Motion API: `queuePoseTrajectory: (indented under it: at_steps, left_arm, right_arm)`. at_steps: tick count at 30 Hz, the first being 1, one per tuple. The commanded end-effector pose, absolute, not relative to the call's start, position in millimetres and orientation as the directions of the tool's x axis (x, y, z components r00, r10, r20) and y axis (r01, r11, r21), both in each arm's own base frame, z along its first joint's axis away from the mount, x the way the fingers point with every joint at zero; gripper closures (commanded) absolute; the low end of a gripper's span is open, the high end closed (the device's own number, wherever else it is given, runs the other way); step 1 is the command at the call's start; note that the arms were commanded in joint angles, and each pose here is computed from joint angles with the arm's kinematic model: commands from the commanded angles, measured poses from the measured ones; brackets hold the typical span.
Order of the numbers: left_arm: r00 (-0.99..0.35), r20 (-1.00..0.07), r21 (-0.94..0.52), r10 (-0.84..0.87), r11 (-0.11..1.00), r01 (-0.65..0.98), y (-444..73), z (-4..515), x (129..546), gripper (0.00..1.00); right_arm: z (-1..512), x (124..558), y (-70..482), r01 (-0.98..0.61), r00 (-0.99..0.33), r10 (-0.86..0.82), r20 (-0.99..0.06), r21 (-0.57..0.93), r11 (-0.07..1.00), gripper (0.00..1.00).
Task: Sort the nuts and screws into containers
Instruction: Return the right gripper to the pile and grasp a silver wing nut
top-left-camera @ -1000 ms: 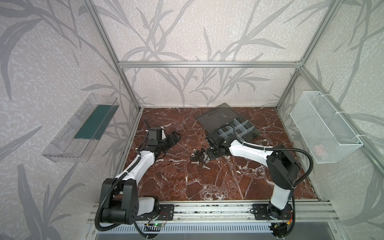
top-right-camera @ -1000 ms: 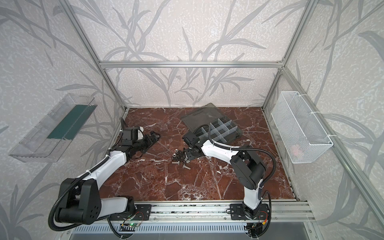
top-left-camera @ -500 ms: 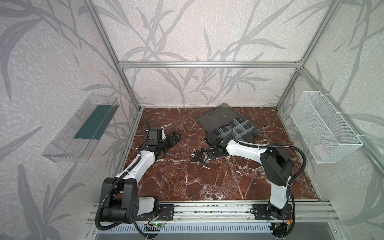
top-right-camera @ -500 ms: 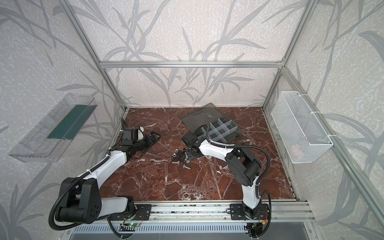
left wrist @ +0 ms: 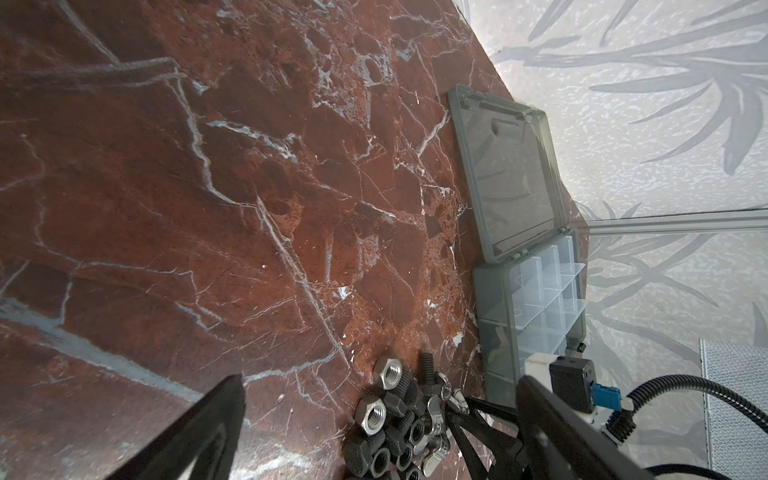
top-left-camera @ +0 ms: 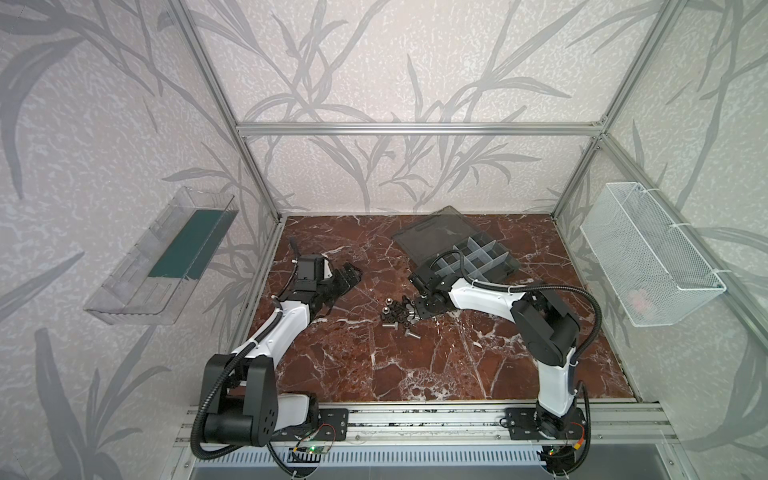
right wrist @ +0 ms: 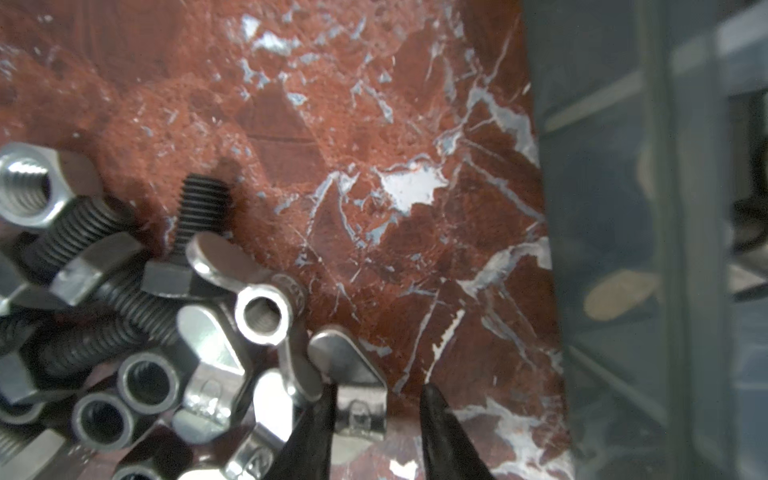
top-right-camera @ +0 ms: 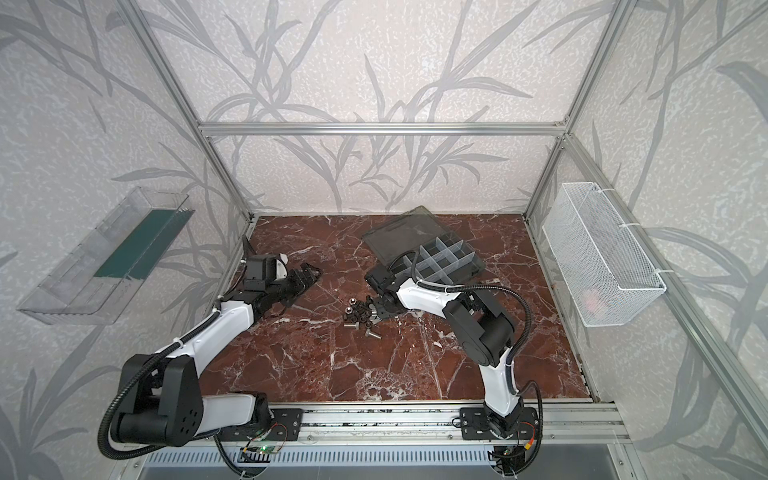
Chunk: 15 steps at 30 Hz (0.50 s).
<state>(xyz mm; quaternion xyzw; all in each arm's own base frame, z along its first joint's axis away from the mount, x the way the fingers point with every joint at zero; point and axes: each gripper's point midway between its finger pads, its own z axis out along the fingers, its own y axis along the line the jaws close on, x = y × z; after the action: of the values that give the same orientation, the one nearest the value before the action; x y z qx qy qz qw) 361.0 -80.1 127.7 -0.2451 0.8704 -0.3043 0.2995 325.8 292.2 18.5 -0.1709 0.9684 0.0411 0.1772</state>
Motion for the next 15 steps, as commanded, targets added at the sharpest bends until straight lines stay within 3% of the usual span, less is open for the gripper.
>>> queuePoseTrajectory:
  at_steps: [1,9,15]
  left_arm:
    - [-0.697,-0.375,-0.678,-0.612,0.693,-0.244,-80.8,130.7,363.8,0.00]
    - [-0.691,-0.381,-0.676,-0.614,0.695,-0.245,-79.4,132.5,364.1,0.00]
    - [-0.692,-0.380,-0.674,-0.614,0.696,-0.247,-79.3,131.9,363.2,0.01]
  right_arm:
    - [10.5,329.9,292.5,-0.344,-0.881,-0.320,-0.348,0.008,0.939,0.67]
    - [-5.0,325.9,290.2,-0.347,-0.890,-0.329,-0.316,0.002,0.938,0.74]
    - [11.7,323.8,288.6,-0.369,-0.875,-0.344,-0.340,0.008,0.929,0.93]
